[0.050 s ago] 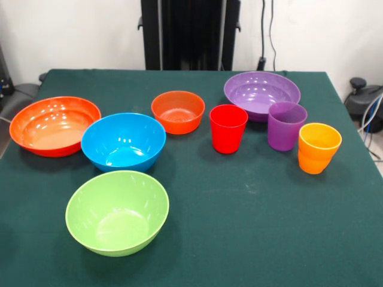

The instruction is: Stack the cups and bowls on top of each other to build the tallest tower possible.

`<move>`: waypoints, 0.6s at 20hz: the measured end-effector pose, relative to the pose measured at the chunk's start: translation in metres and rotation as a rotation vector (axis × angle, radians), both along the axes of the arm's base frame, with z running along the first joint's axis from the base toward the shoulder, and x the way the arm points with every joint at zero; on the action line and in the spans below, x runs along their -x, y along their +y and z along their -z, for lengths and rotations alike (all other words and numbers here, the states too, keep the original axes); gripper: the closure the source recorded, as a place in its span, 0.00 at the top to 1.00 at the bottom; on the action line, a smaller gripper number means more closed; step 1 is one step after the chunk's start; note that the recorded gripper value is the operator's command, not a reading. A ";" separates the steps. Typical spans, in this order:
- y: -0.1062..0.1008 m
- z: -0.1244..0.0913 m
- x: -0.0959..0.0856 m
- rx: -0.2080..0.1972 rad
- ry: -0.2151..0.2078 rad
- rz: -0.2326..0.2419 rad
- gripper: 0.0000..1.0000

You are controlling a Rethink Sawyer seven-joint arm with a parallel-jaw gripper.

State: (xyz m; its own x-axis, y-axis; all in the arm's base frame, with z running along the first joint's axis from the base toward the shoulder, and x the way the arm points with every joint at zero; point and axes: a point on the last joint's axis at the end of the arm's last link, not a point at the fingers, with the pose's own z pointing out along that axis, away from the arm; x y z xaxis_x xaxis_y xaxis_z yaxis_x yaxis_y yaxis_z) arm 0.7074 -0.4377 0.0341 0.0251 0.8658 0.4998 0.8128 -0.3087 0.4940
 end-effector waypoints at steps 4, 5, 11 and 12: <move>0.004 0.013 0.006 0.034 0.030 -0.022 0.00; 0.004 0.015 0.007 0.041 0.034 -0.024 0.00; 0.000 0.028 0.003 0.062 0.041 -0.016 0.00; -0.001 0.029 0.003 0.066 0.042 -0.016 0.00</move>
